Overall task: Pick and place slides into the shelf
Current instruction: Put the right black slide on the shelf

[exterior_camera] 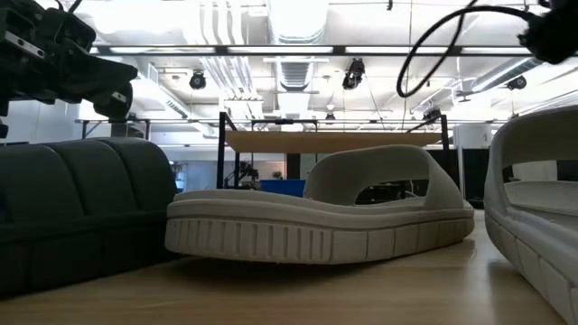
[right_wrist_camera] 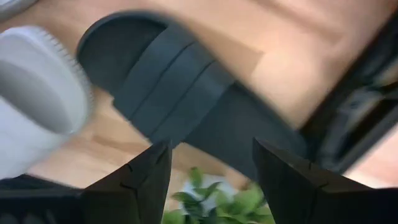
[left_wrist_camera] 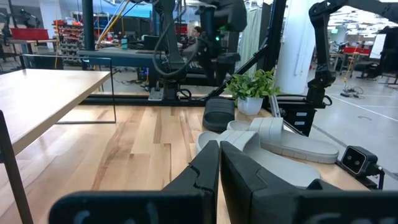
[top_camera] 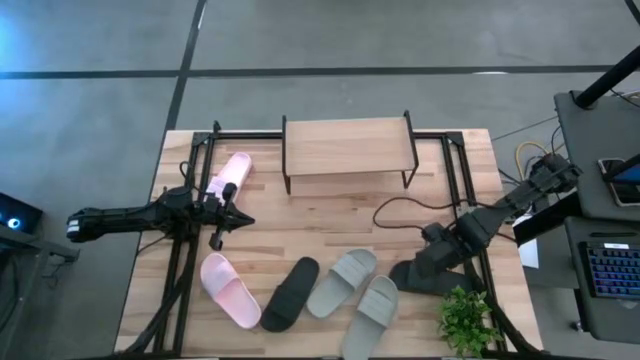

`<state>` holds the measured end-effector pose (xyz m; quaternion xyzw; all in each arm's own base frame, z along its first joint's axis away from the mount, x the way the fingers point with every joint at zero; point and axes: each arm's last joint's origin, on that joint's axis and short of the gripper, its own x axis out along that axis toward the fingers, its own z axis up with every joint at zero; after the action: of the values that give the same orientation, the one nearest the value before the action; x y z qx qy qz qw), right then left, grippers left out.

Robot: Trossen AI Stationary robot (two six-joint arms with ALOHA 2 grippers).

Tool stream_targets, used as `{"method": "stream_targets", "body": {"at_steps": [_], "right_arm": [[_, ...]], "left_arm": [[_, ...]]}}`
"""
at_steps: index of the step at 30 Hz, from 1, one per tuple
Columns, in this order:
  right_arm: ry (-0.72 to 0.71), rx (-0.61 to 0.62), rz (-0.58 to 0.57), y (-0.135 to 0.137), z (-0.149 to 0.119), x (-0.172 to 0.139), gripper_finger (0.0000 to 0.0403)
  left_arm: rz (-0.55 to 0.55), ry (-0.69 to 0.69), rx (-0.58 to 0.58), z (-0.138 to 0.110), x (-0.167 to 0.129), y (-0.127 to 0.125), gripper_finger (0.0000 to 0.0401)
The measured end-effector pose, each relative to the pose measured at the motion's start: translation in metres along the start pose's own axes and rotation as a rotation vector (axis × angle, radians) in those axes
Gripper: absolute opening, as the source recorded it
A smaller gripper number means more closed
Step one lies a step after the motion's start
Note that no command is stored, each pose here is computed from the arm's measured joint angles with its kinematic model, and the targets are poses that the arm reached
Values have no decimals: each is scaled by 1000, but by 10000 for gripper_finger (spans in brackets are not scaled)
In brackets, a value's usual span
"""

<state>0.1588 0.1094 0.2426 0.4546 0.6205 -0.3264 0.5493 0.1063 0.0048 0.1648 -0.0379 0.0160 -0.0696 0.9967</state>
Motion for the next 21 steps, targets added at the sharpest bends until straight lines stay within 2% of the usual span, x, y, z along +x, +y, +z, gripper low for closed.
{"method": "stream_targets", "body": {"at_steps": [6, 12, 16, 21], "right_arm": [[-21, 75, 119, 0, -12, 22, 215], [-99, 163, 110, -9, -20, 35, 215], [-115, 161, 114, -12, -23, 40, 215], [-149, 149, 188, -9, -23, 44, 215]], "left_arm": [[0, 0, 0, 0, 0, 0, 0], [0, 0, 0, 0, 0, 0, 0], [0, 0, 0, 0, 0, 0, 0], [0, 0, 0, 0, 0, 0, 0]]}}
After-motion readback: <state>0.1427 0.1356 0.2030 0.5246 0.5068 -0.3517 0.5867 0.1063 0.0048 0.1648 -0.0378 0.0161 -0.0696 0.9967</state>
